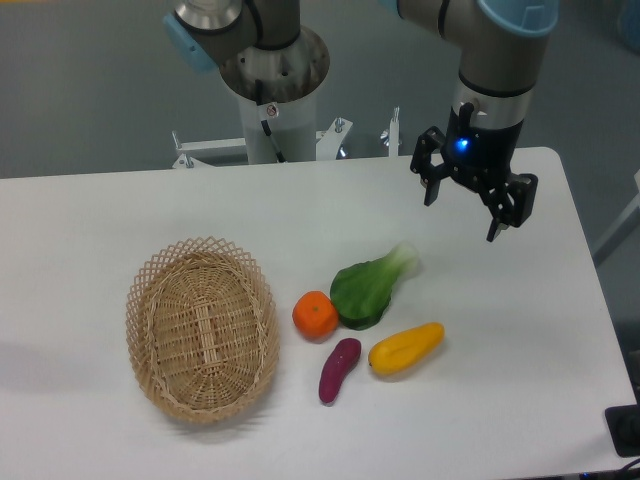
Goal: Pick up the green vegetable from the table
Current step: 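Move the open gripper over the green bok choy leaves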
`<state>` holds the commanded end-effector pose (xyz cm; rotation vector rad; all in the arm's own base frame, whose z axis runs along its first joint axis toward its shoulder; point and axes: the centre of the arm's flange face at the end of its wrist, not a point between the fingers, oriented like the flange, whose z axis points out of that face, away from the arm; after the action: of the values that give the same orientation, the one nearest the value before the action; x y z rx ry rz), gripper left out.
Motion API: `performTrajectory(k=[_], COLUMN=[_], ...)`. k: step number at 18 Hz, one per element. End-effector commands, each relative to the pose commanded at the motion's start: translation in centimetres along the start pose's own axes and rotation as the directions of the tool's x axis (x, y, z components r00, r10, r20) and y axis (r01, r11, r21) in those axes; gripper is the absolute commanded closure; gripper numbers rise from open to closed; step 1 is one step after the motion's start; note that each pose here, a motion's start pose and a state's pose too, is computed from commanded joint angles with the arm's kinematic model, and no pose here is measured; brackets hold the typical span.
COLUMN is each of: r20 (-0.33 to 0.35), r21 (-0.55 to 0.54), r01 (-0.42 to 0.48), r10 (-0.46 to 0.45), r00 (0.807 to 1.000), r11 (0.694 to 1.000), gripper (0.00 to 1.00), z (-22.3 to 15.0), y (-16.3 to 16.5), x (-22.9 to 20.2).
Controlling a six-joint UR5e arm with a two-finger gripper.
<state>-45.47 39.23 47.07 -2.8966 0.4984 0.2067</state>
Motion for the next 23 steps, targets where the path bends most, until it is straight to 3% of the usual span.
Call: performTrajectory(k=[13, 20, 23], r20=[-0.058, -0.088, -0.141], r21=[-0.004, -0.016, -0.121], r01=[0.002, -0.011, -0.105], r10=[-0.003, 0.009, 0.088], r00=[0.998, 0.996, 0.986], r11=[1.000, 1.000, 0.987], gripper=[0.00, 0.00, 0.00], z=[2.9, 9.2, 12.9], y=[0.4, 1.4, 3.2], x=[2.0, 5.1, 6.0])
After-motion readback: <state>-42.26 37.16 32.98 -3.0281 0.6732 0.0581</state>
